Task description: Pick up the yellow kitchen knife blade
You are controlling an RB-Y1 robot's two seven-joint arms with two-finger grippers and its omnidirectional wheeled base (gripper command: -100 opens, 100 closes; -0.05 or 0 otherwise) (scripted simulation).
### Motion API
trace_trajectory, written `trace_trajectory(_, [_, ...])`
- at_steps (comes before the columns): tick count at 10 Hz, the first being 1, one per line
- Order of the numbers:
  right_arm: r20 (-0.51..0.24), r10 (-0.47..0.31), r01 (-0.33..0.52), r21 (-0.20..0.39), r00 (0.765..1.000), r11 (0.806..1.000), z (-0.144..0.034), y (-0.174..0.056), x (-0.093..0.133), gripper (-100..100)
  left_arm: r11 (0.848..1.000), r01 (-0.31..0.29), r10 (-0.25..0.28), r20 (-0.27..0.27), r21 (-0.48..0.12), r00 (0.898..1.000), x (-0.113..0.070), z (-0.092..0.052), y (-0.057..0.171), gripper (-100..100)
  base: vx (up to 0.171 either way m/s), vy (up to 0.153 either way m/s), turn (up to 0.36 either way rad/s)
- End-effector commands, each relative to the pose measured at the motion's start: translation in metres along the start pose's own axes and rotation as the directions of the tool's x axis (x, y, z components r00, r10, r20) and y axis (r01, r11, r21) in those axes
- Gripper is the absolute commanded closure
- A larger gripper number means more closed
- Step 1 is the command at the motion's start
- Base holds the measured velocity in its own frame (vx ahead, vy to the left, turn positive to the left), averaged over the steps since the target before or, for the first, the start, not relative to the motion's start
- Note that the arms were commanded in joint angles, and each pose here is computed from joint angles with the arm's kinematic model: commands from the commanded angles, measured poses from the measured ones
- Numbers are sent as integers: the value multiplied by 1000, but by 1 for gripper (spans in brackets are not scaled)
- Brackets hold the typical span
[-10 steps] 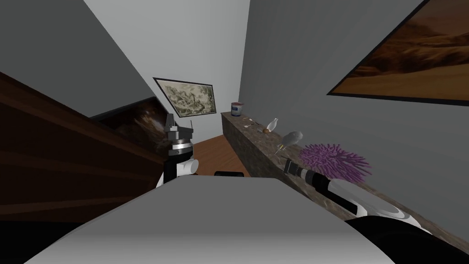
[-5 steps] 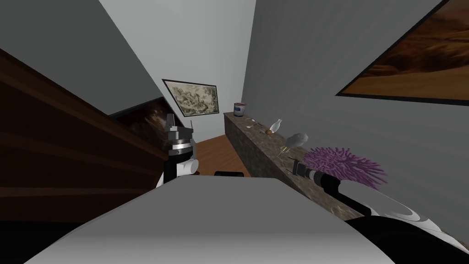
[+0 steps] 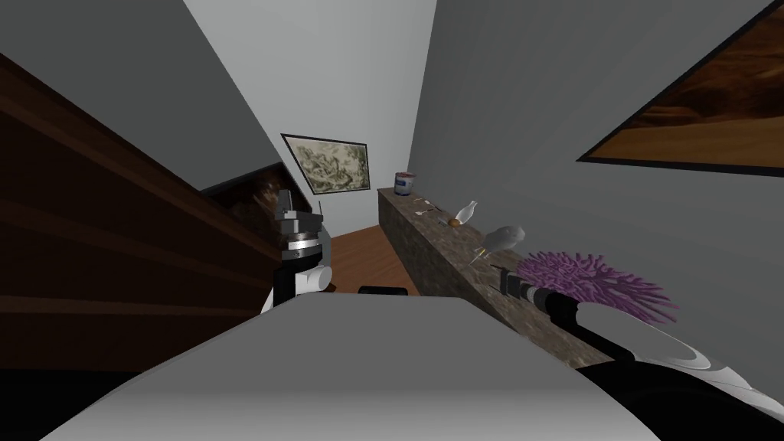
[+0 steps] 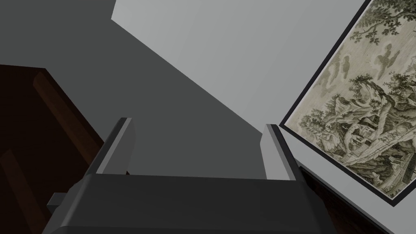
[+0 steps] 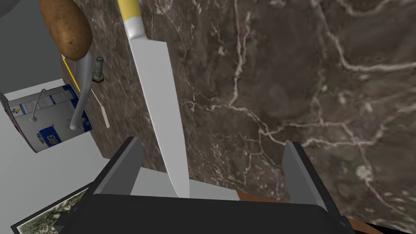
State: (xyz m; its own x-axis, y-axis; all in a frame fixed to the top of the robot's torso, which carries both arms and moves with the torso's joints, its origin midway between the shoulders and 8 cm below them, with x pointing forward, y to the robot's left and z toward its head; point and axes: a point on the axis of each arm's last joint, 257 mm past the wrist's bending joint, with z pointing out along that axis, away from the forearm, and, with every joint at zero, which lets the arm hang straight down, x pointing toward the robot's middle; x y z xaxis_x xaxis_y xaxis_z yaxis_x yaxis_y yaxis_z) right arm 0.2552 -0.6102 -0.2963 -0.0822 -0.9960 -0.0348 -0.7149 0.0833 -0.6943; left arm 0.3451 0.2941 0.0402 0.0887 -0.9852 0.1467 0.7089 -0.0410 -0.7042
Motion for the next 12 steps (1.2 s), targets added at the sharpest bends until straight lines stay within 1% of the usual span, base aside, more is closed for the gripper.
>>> trace_trajectory(1, [-59,-53,52,-12,997,999,-6,2,26,-100,1000,0,0,0,0,1000,0,0,0,0,24,32,112])
trace_trajectory(2, [-61,-61,60,-16,996,998,-6,3,27,-100,1000,0,0,0,0,1000,0,0,0,0,20,24,42])
trace_trajectory(4, [-142,-132,129,-34,981,991,-13,3,61,-100,1000,0,0,0,0,1000,0,0,0,0,28,44,116])
trace_trajectory(5, [-155,-151,144,-51,976,988,-15,8,67,-100,1000,0,0,0,0,1000,0,0,0,0,41,41,42])
trace_trajectory(6, [-192,-177,168,-64,965,984,-20,9,84,-100,1000,0,0,0,0,1000,0,0,0,0,39,35,80])
trace_trajectory(7, [-195,-192,181,-73,962,981,-20,11,85,-100,1000,0,0,0,0,1000,0,0,0,0,29,25,40])
trace_trajectory(8, [-229,-221,206,-91,948,974,-24,13,100,-100,1000,0,0,0,0,1000,0,0,0,0,36,33,73])
trace_trajectory(9, [-230,-230,213,-96,945,972,-25,14,101,-100,1000,0,0,0,0,1000,0,0,0,0,31,29,43])
trace_trajectory(11, [-285,-283,255,-134,916,958,-32,19,127,-100,1000,0,0,0,0,1000,0,0,0,0,57,52,98])
trace_trajectory(12, [-287,-299,267,-145,910,953,-33,21,128,-100,1000,0,0,0,0,1000,0,0,0,0,44,43,32])
